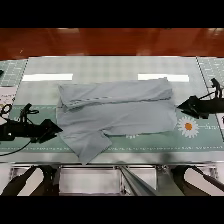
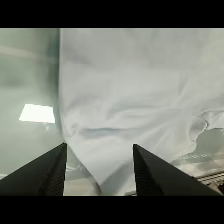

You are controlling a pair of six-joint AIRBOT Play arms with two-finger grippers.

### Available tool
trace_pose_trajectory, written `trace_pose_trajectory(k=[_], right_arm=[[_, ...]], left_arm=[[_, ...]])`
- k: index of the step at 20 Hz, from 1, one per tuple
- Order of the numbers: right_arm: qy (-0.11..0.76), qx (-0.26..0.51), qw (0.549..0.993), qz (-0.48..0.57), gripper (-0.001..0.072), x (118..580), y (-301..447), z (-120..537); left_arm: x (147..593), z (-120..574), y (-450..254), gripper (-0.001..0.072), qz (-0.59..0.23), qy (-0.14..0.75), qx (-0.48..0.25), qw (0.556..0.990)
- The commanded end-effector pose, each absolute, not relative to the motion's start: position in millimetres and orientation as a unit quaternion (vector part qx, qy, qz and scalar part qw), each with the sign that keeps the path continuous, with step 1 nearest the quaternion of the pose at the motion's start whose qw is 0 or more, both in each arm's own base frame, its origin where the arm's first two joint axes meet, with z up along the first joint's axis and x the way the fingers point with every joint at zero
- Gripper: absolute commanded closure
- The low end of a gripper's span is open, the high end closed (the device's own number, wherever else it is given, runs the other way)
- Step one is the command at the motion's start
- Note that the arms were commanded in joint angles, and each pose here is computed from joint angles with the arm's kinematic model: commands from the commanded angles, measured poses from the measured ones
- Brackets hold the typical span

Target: Fold the shirts.

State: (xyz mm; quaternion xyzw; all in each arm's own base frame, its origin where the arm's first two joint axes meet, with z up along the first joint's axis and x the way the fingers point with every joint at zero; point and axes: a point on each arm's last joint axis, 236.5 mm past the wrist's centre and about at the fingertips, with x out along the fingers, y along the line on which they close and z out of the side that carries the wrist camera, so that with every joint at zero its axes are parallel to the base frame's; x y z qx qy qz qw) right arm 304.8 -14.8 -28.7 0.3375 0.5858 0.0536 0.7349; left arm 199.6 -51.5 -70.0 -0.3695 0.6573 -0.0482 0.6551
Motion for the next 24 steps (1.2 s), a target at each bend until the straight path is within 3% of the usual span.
trace_pose_trajectory(k=[1, 5, 10, 17, 18, 19, 20, 22, 24], right_arm=[[0.566, 0.355, 0.74, 0.07, 0.0301, 287, 7, -37], [0.564, 0.358, 0.741, 0.071, 0.0301, 289, 8, -36], [0.563, 0.355, 0.743, 0.074, 0.0301, 289, 8, -36], [0.561, 0.35, 0.747, 0.069, 0.0301, 290, 5, -37], [0.559, 0.35, 0.749, 0.067, 0.0301, 291, 4, -37], [0.558, 0.348, 0.75, 0.064, 0.0301, 292, 2, -38], [0.558, 0.342, 0.754, 0.058, 0.0301, 292, -2, -40], [0.565, 0.349, 0.748, 0.017, 0.0301, 285, -22, -47], [0.592, 0.371, 0.715, -0.034, 0.0301, 258, -45, -58]], left_arm=[[183, -75, -60, 0.0205, -0.033, 0.652, -0.4, 0.643], [162, -91, -47, 0.0205, 0.028, 0.684, -0.395, 0.613], [156, -98, -66, 0.0205, 0.024, 0.701, -0.377, 0.605], [188, -117, -116, 0.0208, 0.007, 0.645, -0.403, 0.649], [195, -114, -119, 0.0292, 0.006, 0.632, -0.415, 0.654], [199, -112, -121, 0.058, 0.004, 0.626, -0.423, 0.655], [203, -109, -124, 0.0676, -0.008, 0.619, -0.425, 0.66], [203, -102, -133, 0.0676, -0.034, 0.619, -0.429, 0.658], [196, -100, -138, 0.0676, -0.046, 0.629, -0.426, 0.649]])
